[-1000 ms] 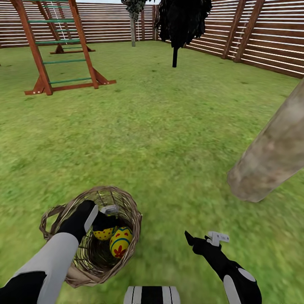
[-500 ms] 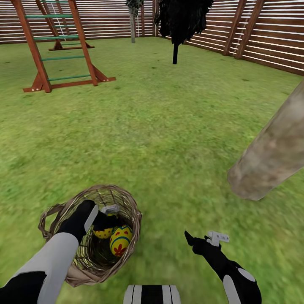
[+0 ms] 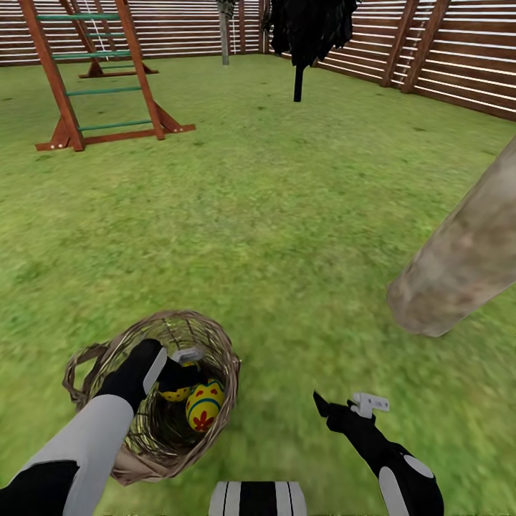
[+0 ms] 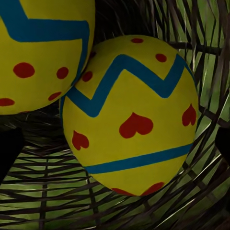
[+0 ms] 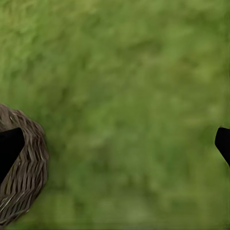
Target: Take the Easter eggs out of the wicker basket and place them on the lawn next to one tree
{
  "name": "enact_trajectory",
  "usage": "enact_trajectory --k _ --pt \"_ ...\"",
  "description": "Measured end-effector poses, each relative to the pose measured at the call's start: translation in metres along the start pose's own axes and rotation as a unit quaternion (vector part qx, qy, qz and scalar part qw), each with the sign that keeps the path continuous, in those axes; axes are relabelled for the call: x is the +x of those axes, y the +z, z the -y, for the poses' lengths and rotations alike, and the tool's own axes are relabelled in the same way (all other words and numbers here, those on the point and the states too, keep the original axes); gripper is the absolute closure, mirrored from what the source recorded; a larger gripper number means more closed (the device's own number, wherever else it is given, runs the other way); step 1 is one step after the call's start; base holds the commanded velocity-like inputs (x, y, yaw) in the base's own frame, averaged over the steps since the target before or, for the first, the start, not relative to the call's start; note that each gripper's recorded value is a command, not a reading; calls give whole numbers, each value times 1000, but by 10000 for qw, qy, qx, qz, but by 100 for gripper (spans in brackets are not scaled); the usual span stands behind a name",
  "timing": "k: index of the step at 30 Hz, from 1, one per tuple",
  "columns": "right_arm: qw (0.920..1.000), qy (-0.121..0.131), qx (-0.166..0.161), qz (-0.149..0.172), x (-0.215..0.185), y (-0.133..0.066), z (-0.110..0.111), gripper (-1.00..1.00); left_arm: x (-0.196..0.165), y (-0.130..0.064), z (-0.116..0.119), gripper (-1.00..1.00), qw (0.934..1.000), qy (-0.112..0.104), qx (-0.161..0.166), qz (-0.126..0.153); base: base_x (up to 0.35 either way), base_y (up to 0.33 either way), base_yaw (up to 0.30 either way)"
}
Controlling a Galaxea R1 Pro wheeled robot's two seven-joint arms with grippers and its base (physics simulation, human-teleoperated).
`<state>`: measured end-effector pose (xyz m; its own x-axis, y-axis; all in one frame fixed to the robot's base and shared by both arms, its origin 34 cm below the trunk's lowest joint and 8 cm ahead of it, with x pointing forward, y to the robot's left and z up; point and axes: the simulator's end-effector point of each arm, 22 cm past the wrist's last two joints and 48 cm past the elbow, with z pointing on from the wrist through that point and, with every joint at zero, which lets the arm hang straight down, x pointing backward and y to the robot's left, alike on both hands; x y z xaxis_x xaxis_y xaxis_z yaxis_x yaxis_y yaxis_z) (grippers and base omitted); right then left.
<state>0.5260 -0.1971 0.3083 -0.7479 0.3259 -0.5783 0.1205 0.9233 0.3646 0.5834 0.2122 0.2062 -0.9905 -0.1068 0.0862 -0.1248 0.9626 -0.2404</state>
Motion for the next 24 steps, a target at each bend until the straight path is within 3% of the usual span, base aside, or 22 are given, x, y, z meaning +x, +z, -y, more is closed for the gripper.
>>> enact_trajectory --k 24 --pt "9999 28 47 -111 10 5 5 -100 7 13 -3 -100 9999 -36 -1 -123 0 0 0"
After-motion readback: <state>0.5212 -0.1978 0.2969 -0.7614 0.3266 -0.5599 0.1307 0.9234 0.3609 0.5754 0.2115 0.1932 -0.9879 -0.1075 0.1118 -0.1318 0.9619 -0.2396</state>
